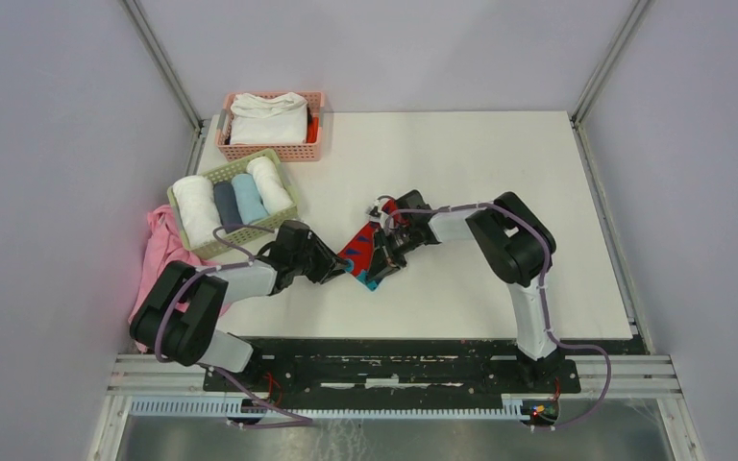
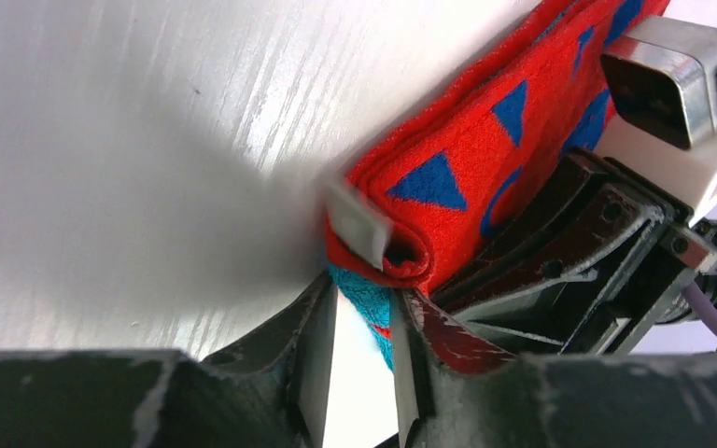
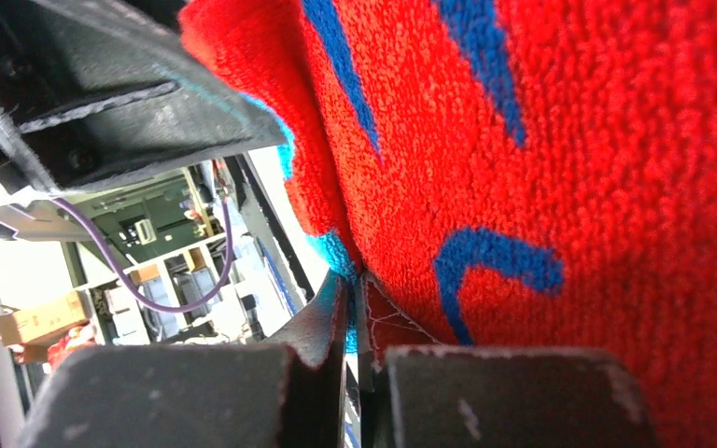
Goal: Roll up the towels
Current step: Roll the towel at the center of the board.
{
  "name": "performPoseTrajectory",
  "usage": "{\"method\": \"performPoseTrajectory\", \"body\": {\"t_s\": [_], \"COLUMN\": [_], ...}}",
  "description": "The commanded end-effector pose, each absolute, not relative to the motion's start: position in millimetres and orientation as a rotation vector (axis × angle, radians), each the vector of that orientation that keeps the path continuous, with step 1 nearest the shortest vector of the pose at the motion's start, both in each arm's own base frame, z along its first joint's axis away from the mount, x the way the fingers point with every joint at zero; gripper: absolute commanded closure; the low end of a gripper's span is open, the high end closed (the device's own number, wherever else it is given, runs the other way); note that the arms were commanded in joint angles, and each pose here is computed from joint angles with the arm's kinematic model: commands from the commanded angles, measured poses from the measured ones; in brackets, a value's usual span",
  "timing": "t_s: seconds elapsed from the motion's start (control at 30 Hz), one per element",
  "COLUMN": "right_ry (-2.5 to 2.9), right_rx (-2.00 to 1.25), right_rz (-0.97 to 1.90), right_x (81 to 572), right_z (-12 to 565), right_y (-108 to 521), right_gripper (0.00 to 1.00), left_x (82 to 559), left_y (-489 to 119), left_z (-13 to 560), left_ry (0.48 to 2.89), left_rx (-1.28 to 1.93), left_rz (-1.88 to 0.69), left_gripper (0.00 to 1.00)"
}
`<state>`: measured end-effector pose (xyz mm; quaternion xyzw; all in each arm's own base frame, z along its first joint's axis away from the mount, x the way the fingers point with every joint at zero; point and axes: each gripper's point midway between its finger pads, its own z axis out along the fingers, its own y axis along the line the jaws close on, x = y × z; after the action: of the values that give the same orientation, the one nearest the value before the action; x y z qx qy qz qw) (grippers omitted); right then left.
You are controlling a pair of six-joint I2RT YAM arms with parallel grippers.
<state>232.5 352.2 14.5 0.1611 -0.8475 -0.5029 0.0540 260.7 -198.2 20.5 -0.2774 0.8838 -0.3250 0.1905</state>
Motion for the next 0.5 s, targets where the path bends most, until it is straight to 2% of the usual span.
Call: {"method": "performPoseTrajectory", "body": {"t_s": [0.0,0.13,0.3,0.47], "right_ry": [-2.73,-2.872,-3.152,-3.275], "right_rx": [0.637,0.831,1.2,1.509], "right_rz": [-1.479,-1.374,-1.044,-0.785], "right_x": [249.2,250.3,253.5,252.6], "right_z": [32.9,52.6,60.4,63.7], "right_y": [348.3,344.0,329.8,329.1], "right_gripper": [0.92,0.77,0.56,0.45], "left_x": [250.0,244.2,240.9,240.3], "left_y": [-180.3,-174.1,-172.7,-174.5], "left_z": [-14.6,-26.8,-33.1,-34.8], "left_ry": [2.553,2.584,2.603,2.612], "left_rx": [-0.91,-0.973,-1.007,-1.016], "left_rz": [-0.755,-0.687,-0.664,-0.672], "left_gripper": [0.67,0.68,0.69,0.69]}}
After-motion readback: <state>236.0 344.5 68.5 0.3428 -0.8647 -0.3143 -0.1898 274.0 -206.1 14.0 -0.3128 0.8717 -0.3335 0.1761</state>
